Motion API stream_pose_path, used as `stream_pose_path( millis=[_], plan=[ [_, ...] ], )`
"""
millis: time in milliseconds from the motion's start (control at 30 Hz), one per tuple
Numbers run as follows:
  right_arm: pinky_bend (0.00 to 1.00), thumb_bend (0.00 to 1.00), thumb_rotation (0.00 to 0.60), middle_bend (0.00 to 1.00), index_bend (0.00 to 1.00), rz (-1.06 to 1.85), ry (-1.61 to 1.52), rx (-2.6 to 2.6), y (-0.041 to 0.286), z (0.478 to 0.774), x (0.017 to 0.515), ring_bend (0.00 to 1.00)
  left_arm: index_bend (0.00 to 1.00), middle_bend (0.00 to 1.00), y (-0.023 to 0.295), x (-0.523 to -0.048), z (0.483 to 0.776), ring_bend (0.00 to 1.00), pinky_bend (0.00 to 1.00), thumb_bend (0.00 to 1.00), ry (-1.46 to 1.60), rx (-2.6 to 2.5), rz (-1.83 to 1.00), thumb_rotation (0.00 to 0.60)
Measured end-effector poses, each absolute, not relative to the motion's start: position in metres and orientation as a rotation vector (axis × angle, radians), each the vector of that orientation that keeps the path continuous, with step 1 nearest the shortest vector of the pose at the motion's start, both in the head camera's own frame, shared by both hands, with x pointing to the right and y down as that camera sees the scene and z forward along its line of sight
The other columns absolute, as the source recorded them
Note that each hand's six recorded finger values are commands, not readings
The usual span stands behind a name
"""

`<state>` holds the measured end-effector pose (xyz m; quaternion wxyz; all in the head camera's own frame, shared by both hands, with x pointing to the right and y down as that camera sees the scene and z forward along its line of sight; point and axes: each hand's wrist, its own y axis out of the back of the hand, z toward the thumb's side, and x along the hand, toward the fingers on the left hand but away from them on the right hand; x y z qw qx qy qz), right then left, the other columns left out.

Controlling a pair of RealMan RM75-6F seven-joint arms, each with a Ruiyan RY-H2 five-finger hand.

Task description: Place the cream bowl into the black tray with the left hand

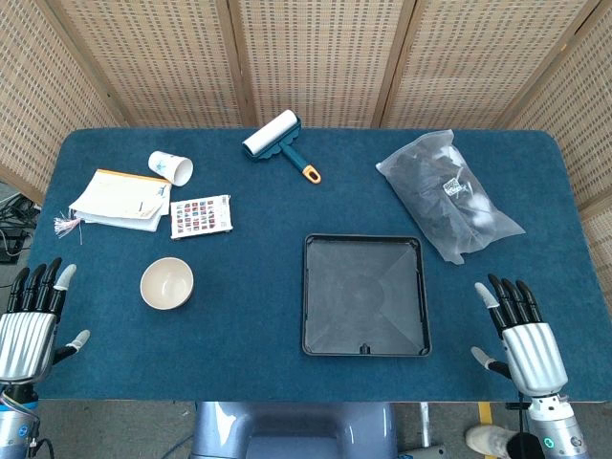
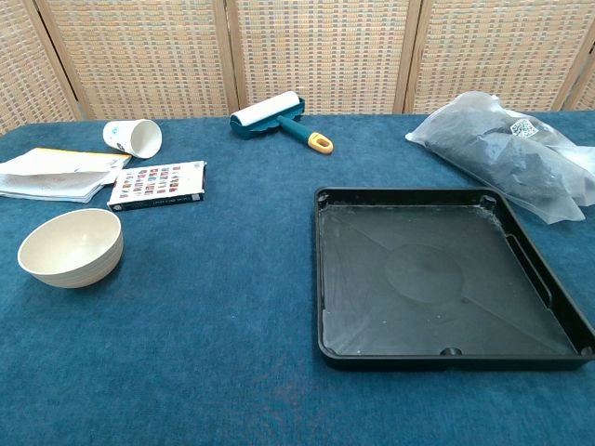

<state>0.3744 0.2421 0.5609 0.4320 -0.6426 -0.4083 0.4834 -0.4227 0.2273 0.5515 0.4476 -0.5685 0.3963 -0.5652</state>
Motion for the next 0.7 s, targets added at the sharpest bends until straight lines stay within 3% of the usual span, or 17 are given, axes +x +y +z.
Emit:
stream_pose_path(
  millis=[700],
  plan=[
    [0.0,0.16,0.6,0.0,0.01,1.22,-1.016,-1.6,0.2431,0.5612,0.3764,0.0,0.0,0.0,0.227,-0.4202,0.5518,0.0,0.0,0.0,0.969,-1.415,-1.391,0.6]
  ],
)
